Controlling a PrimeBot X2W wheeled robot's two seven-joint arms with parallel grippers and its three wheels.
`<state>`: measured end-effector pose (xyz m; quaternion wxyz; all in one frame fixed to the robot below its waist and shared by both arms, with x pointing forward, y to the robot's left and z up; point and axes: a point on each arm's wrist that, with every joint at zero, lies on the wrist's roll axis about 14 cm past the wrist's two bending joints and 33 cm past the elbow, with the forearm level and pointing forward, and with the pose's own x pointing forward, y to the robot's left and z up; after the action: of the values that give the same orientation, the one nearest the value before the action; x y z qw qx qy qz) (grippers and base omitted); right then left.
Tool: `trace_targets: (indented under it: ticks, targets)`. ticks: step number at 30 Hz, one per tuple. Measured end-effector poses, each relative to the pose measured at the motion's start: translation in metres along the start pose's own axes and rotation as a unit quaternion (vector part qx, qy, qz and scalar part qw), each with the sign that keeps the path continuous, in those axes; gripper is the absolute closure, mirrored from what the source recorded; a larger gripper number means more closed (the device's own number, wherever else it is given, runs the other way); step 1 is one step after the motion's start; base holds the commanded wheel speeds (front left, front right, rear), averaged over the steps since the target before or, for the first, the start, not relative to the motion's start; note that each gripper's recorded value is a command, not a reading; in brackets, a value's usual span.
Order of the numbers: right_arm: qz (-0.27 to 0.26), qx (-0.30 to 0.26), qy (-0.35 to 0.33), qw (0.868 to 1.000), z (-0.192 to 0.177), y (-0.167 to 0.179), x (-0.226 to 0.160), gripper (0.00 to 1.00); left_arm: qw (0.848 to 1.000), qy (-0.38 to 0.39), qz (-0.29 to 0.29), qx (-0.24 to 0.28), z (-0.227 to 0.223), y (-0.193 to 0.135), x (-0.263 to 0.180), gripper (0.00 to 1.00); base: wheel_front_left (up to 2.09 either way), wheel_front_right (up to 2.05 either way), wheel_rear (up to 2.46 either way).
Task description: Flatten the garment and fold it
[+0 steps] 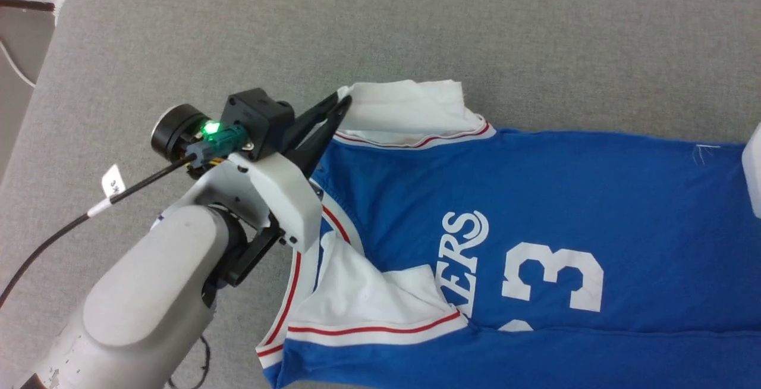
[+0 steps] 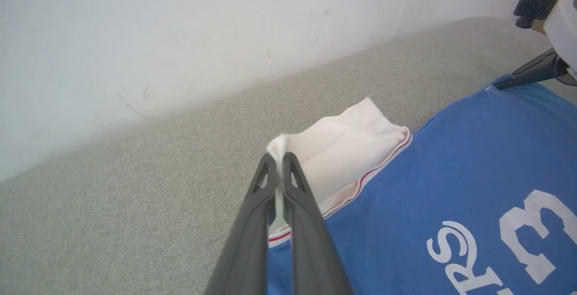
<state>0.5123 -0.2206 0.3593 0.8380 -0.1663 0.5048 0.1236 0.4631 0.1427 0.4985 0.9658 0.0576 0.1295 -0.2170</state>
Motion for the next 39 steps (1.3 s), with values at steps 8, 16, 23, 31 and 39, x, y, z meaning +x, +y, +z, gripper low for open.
trace_targets:
  ticks: [8, 16, 23, 31, 39]
  targets:
    - [0.001, 0.013, -0.06, 0.998, 0.008, 0.003, -0.02, 1.0, 0.999, -0.015, 0.018, -0.025, 0.001, 0.003, -0.012, 1.0, 0.0, 0.0, 0.0]
    - [-0.006, 0.025, -0.145, 0.989, 0.013, -0.001, -0.062, 1.0, 0.998, -0.03, 0.039, -0.046, 0.004, -0.002, -0.038, 1.0, 0.0, 0.0, 0.0]
    - [-0.007, 0.041, -0.192, 0.98, -0.01, 0.002, -0.099, 1.0, 0.995, -0.011, 0.06, -0.073, -0.017, -0.013, -0.079, 1.0, 0.0, 0.0, 0.0]
    - [-0.002, 0.063, -0.161, 0.985, -0.079, 0.018, -0.117, 1.0, 0.99, 0.048, 0.068, -0.116, -0.061, -0.045, -0.124, 1.0, 0.0, 0.0, 0.0]
    - [0.005, 0.043, -0.094, 0.995, -0.126, 0.039, -0.115, 1.0, 0.972, 0.171, 0.07, -0.143, -0.123, -0.063, -0.156, 1.0, 0.0, 0.0, 0.0]
